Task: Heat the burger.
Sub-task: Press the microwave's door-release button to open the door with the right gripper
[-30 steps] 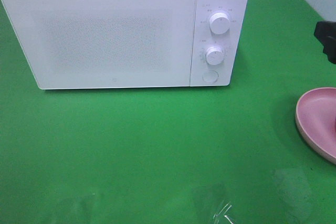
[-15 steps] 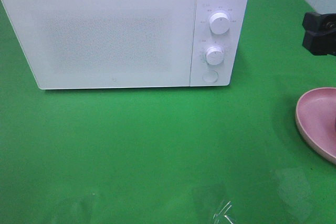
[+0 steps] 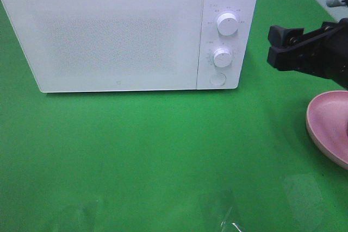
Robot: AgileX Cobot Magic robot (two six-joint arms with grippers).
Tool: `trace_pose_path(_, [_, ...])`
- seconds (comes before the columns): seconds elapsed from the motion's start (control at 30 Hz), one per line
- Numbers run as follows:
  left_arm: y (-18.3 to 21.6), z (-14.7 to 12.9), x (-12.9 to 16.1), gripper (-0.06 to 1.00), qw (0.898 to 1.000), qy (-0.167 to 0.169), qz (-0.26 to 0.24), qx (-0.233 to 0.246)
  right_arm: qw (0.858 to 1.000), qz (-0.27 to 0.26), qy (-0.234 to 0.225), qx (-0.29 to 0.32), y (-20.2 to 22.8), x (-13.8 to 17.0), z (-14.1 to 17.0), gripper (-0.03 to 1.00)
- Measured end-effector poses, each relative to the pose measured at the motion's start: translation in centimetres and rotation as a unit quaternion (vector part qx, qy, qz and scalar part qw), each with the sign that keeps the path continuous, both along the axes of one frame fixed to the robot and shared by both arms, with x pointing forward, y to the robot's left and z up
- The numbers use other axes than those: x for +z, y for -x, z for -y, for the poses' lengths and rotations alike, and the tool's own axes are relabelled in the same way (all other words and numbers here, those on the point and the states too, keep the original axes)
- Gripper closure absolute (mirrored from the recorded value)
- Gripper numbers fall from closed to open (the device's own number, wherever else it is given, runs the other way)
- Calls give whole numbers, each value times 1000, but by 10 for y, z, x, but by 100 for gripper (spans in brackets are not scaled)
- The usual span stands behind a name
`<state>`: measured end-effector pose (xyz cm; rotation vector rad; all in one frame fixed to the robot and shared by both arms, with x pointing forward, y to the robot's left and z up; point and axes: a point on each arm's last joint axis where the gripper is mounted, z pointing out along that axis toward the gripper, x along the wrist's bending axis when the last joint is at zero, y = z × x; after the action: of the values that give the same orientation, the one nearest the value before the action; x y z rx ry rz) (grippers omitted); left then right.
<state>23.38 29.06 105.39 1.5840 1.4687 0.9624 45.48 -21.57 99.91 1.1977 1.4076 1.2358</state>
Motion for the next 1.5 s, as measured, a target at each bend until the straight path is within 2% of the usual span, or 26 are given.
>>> trace_pose_path(0.43, [0,0,0,-5,1000,0,0,0,1000,-28,1,-14,4,-29,-30,23])
trace_pose_path(0.63, [0,0,0,-5,1000,0,0,0,998,-60,6,-15,12,-47,-47,23])
trace_pose_path(0.83, [0,0,0,-5,1000,0,0,0,997,-76,5,-19,17,-55,-53,23])
trace_pose_path(0.93, [0,0,0,-5,1000,0,0,0,996,-79,-32,-28,17,-55,-53,24])
trace_pose_path(0.97, [0,0,0,-5,1000,0,0,0,996,-79,-32,-28,17,-55,-53,24])
trace_pose_path(1.03, [0,0,0,-5,1000,0,0,0,993,-84,-76,-39,17,-55,-53,26])
trace_pose_path(1.07, [0,0,0,-5,1000,0,0,0,993,-84,-76,-39,17,-55,-53,26])
trace_pose_path(1.1, [0,0,0,-5,1000,0,0,0,988,-89,-117,-47,17,-55,-53,28])
trace_pose_path(1.13, [0,0,0,-5,1000,0,0,0,988,-89,-117,-47,17,-55,-53,28])
trace_pose_path(1.2, [0,0,0,-5,1000,0,0,0,973,-97,-200,-62,17,-55,-53,33])
trace_pose_path(1.3, [0,0,0,-5,1000,0,0,0,967,-100,-224,-67,17,-55,-53,35])
trace_pose_path(1.33, [0,0,0,-5,1000,0,0,0,954,-104,-271,-75,17,-55,-53,38])
trace_pose_path(1.37, [0,0,0,-5,1000,0,0,0,954,-104,-271,-75,17,-55,-53,38])
trace_pose_path(1.43, [0,0,0,-5,1000,0,0,0,925,-111,-351,-90,17,-55,-53,47])
trace_pose_path(1.47, [0,0,0,-5,1000,0,0,0,925,-111,-351,-90,17,-55,-53,47])
trace_pose_path(1.5, [0,0,0,-5,1000,0,0,0,917,-113,-371,-94,17,-55,-53,50])
